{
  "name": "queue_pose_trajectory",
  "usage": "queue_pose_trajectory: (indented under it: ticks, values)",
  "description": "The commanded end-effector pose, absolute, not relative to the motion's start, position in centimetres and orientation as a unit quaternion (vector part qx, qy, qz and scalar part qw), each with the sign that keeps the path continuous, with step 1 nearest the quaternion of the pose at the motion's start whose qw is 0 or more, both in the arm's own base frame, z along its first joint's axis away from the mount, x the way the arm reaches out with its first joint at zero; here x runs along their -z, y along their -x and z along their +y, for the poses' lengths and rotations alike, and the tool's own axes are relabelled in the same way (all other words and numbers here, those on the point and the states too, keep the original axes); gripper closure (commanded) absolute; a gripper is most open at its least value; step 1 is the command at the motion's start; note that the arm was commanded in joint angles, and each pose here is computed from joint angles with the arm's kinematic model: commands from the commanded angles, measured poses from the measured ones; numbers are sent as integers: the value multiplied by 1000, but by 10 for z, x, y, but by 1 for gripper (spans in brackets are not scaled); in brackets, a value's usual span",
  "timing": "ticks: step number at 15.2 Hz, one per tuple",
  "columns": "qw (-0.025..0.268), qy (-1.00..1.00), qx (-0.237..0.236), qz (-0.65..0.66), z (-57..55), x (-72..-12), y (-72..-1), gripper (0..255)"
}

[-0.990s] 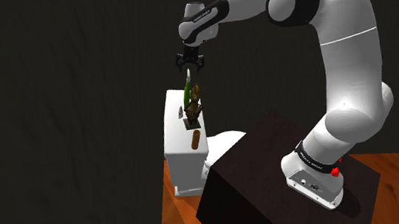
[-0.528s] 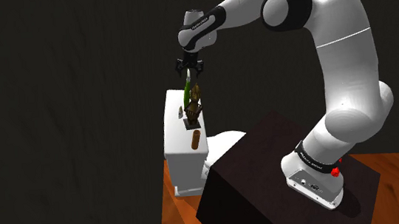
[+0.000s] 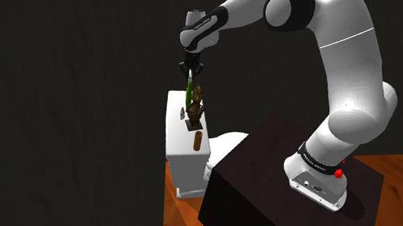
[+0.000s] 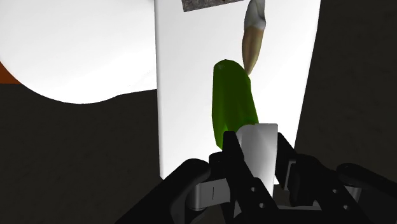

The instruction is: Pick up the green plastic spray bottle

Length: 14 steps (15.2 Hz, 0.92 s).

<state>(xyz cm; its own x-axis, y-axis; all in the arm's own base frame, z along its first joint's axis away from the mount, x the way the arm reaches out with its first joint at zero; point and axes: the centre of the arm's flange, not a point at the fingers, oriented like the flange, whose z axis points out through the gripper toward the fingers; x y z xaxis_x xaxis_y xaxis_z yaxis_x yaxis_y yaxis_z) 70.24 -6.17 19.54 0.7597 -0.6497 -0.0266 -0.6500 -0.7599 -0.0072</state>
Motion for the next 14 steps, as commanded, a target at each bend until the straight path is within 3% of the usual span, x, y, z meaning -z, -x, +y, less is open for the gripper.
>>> queue_pose_trajectory:
  ticks: [1,14]
  values:
    - [8,938,-12,346,-62,-195,-702,255]
    - [8,938,-12,346,-62,-258,-702,255]
